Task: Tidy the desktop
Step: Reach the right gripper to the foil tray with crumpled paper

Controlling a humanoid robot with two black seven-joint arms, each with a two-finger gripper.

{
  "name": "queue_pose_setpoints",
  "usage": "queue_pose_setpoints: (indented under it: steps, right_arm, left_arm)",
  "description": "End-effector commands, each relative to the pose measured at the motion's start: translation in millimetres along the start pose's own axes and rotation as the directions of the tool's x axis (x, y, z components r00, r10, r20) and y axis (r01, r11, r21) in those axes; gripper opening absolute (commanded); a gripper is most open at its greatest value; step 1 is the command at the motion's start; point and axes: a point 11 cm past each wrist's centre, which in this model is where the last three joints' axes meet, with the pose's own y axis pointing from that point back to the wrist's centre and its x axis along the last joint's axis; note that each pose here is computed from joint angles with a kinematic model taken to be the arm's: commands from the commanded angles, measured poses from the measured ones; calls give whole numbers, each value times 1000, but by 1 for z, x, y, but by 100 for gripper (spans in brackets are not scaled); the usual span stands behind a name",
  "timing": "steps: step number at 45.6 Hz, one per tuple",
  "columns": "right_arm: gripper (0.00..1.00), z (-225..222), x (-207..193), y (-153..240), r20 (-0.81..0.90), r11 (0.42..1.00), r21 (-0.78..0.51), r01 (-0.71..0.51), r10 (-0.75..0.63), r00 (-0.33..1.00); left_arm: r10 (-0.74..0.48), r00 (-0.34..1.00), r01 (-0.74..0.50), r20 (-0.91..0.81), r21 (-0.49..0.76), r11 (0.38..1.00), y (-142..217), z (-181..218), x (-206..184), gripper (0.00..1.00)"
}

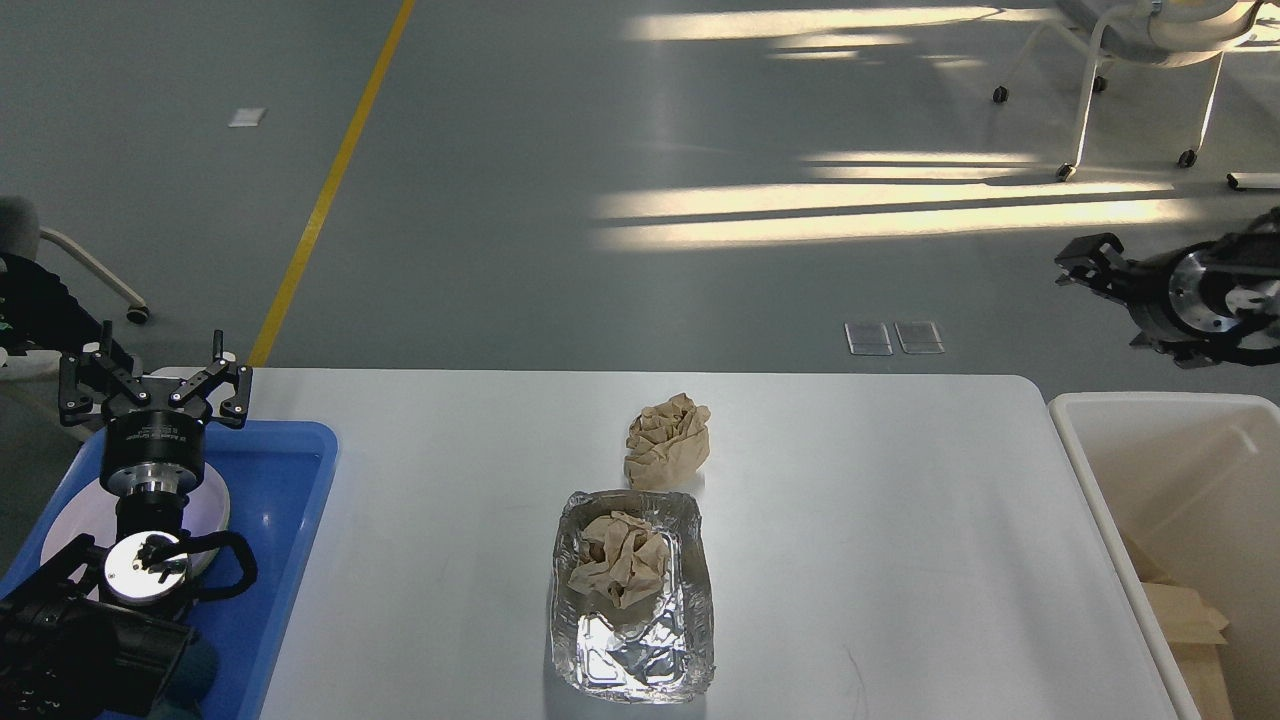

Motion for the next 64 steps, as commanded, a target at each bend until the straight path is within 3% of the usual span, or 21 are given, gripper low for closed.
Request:
queue_pose_setpoints:
  steps: [1, 9, 17, 21, 31, 41, 55, 64]
  right_arm:
    - [100, -61, -17, 40, -167, 990, 55, 131, -120, 979]
    - [100, -129, -51, 94, -363, 942, 82, 324, -274, 891]
    - [100, -163, -97, 159, -480, 811, 64, 582, -486, 730]
    - [100, -167, -109, 167, -500, 774, 65, 630, -521, 692]
    - [100, -140, -158, 108, -436, 727, 15, 686, -613, 659]
    - [100, -113, -216, 54, -434, 760, -50, 648, -600, 672]
    - [100, -100, -287, 21, -515, 762, -74, 644, -582, 629]
    - [100, -96, -315, 2, -578, 801, -50, 596, -510, 637]
  left_arm:
    - [-1, 1000, 1, 0, -1, 1000, 0, 0, 0, 96]
    - [1, 1000, -1, 0, -1, 1000, 0, 0, 0, 96]
    - [-1, 1000, 1, 0, 0, 1000, 0, 0, 0, 96]
    - [1, 1000, -1, 0, -1, 1000, 0, 0, 0, 96]
    - [1, 1000, -1, 0, -1, 1000, 0, 0, 0, 96]
    - [1, 1000, -1, 0, -1, 1000, 0, 0, 0, 96]
    - [-1, 1000, 1, 0, 0, 1000, 0, 0, 0, 96]
    - [1, 1000, -1, 0, -1, 1000, 0, 0, 0, 96]
